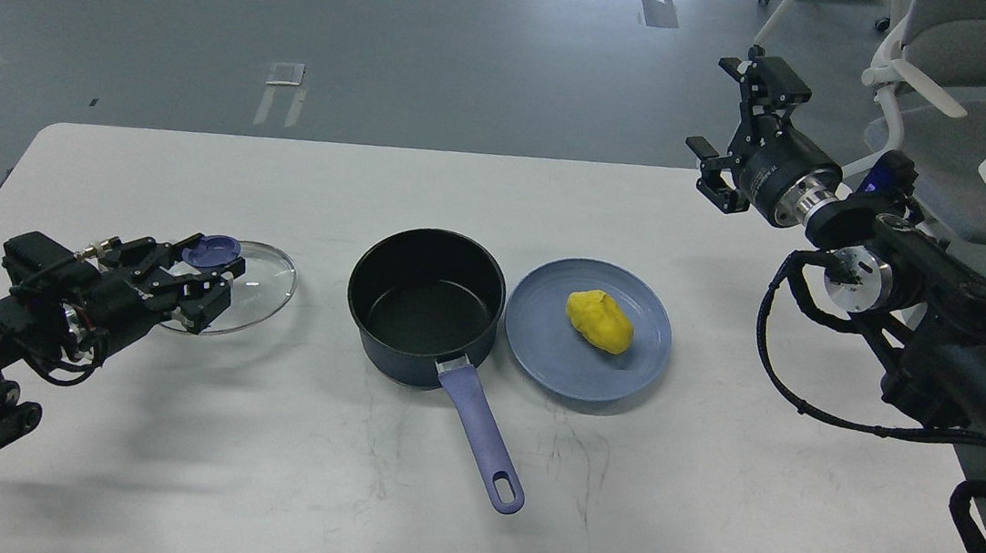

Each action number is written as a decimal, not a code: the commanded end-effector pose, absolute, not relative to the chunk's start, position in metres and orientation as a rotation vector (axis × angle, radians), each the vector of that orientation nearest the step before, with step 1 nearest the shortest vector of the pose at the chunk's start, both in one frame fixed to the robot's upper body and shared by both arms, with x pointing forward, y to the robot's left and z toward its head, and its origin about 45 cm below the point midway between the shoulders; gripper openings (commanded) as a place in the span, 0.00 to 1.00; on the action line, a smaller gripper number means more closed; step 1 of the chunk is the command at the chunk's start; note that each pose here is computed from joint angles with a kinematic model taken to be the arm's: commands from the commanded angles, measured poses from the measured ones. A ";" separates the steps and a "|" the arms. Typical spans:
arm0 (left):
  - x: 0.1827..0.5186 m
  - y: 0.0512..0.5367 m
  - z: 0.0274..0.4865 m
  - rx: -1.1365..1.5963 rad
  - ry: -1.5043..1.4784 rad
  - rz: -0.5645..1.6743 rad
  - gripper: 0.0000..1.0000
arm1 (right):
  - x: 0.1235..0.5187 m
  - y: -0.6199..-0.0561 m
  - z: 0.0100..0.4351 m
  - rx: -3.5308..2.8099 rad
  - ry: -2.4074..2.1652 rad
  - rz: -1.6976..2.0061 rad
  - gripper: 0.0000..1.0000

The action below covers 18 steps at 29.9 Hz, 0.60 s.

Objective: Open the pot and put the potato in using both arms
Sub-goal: 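Lower the lid onto the table and open the left gripper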

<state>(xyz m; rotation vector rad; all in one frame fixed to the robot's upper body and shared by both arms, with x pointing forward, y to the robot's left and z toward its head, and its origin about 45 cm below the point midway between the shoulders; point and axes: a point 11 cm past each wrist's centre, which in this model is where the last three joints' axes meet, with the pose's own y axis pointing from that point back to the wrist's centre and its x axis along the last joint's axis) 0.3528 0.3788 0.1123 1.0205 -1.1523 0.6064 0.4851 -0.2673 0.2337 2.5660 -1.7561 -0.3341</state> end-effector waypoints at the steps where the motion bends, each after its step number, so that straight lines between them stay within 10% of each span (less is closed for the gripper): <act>1: 0.353 0.379 0.112 1.019 -1.151 0.607 0.94 | 0.485 -0.267 0.234 2.568 -1.756 -0.332 1.00; 18: 0.341 0.382 0.102 1.030 -1.120 0.600 0.96 | 0.486 -0.272 0.236 2.561 -1.774 -0.327 1.00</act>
